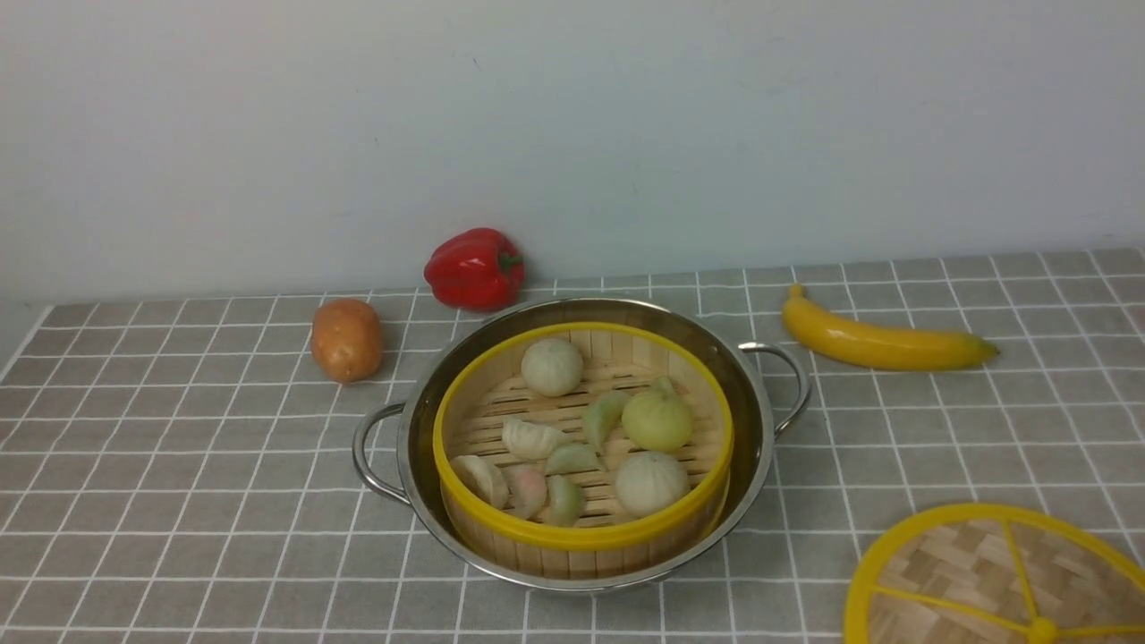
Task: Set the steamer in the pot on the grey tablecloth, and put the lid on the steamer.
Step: 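Move the gripper down to the bamboo steamer lid and grasp its center knob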
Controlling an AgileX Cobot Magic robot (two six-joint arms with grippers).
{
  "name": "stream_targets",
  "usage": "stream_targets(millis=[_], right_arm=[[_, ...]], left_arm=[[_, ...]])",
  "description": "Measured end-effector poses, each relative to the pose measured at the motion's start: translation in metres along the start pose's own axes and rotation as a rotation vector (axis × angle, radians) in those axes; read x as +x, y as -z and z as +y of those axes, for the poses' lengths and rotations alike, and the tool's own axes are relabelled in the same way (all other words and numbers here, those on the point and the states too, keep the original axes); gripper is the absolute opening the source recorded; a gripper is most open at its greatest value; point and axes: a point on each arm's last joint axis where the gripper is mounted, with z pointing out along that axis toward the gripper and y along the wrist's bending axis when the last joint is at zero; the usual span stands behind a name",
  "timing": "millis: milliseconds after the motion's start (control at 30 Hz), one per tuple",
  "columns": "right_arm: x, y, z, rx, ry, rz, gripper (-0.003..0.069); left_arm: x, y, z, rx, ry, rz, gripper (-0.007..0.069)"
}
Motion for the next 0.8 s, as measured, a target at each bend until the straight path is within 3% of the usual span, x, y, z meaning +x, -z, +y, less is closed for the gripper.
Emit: stream_targets(millis=[800], right_arm=[[0.0000,0.0000,0.0000,0.000,0.000,0.000,0.0244]], left_arm=[[0.0000,0.0000,0.0000,0.000,-0.002,0.000,0.0125]])
